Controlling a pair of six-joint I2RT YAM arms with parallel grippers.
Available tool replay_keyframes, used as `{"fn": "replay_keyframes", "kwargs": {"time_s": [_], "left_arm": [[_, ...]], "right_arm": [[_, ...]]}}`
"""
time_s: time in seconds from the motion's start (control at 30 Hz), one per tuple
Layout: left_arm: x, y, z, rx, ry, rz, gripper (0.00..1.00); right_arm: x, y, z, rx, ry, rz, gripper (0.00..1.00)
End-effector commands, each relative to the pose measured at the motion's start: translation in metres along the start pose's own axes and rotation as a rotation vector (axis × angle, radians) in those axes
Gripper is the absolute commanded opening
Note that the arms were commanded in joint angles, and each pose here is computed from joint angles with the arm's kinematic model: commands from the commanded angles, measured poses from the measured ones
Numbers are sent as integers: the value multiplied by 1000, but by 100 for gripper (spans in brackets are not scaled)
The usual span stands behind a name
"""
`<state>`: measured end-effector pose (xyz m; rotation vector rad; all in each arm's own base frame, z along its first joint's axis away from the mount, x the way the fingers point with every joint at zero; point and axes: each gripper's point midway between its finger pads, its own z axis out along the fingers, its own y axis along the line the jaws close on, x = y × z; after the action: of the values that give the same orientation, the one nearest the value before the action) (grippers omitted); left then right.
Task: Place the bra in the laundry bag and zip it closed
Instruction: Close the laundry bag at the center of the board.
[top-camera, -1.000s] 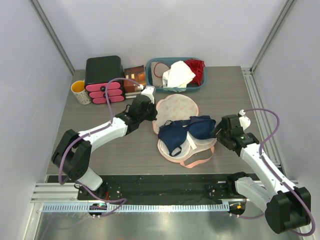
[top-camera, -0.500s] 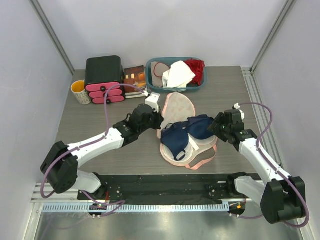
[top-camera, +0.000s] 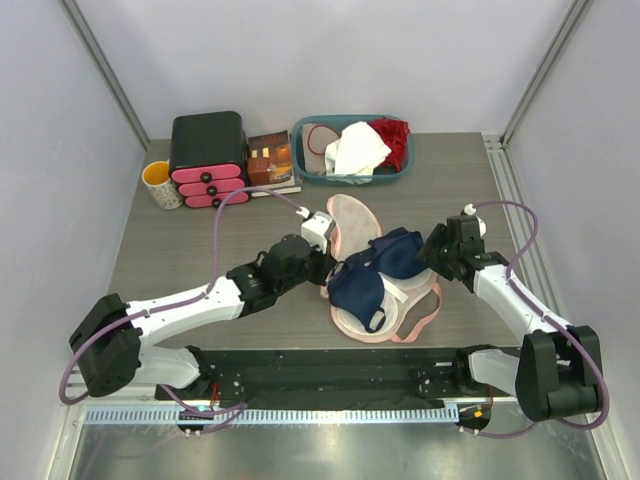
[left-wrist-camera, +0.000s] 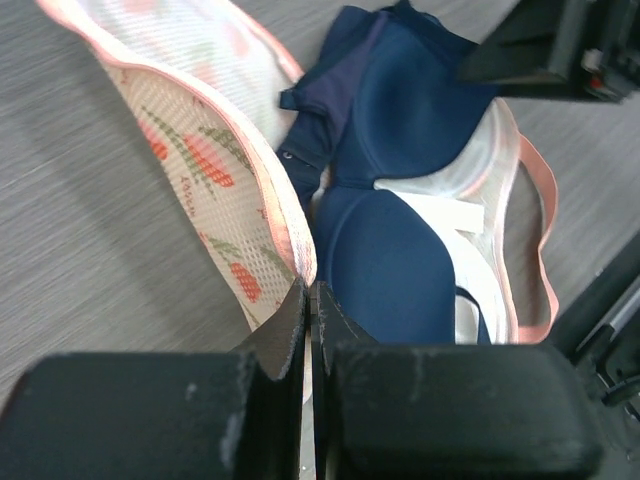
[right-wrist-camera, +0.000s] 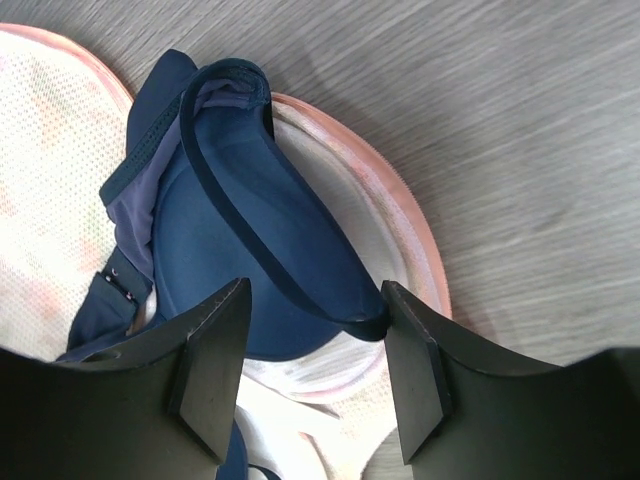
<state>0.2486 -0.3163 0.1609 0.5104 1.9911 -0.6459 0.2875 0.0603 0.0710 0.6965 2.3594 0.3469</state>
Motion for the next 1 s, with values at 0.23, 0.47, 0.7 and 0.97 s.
{"fn": "replay_keyframes", "kwargs": {"time_s": [0.23,0.47,0.7,0.97], "left_arm": [[-20,-41,-10,108,-105,109,0],[-11,-40,-12,111,-96,101,0],[1,-68,-8,205,-67,123,0],[16,-90,-10,269,-45,175,0]], "right_arm": [[-5,13,6,-66,-9,-5,60],[9,3,-1,-66,5,-14,68],[26,-7,-4,-53,46,-7,68],[38,-16,-10,-57,41,16,68]]}}
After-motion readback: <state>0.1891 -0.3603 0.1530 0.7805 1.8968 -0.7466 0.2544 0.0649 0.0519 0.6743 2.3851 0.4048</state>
